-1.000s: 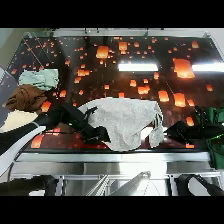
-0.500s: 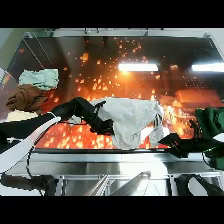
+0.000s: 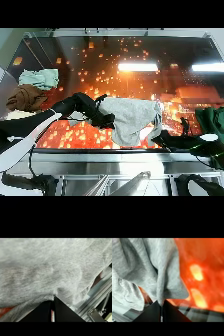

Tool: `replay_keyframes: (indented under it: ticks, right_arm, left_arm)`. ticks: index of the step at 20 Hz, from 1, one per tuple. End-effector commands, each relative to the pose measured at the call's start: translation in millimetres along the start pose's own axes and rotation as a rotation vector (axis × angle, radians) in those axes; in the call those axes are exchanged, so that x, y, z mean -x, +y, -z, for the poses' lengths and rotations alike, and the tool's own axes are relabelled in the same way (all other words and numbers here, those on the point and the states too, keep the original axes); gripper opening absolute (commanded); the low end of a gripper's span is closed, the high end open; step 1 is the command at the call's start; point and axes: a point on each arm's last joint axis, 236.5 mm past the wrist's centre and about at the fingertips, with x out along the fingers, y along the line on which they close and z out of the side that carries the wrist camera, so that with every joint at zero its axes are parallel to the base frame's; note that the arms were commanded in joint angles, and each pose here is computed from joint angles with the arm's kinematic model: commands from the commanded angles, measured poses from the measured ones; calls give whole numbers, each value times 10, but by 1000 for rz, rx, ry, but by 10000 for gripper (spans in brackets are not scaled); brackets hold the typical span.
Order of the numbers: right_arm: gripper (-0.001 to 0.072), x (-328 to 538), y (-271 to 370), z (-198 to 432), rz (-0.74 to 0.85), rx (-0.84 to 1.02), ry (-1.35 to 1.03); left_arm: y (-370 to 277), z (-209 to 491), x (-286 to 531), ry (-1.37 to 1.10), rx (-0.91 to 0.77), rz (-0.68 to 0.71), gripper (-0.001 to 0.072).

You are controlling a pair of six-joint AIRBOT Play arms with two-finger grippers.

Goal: Fold the shirts.

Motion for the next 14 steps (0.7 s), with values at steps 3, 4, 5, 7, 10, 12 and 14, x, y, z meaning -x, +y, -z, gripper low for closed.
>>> replay_keyframes:
  ticks: [3, 4, 5, 7, 10, 12, 14]
  right_arm:
    - [19, 384, 1230, -14, -388, 211, 15]
    - [19, 766, 1596, -171, -469, 305, -66]
    - [19, 1293, 1970, -378, -516, 404, -203]
    - [19, 2552, 2610, -668, -479, 662, -603]
    - [19, 4007, 3240, -651, -222, 904, -1069]
    - [19, 4283, 3694, -408, -217, 1049, -1112]
    - [19, 4448, 3927, -319, -207, 1122, -1143]
  left_arm:
    - [-605, -5, 948, -122, -137, 170, 18]
    - [-808, -12, 1435, -217, -198, 193, 18]
    - [-1037, 4, 2074, -369, -281, 190, 18]
    - [-1476, 216, 3459, -766, -441, 121, 20]
    - [-1988, 1091, 5169, -1355, -565, -118, 21]
    - [-2188, 1648, 5647, -1555, -585, -361, 22]
    - [-2295, 1860, 5870, -1652, -577, -500, 21]
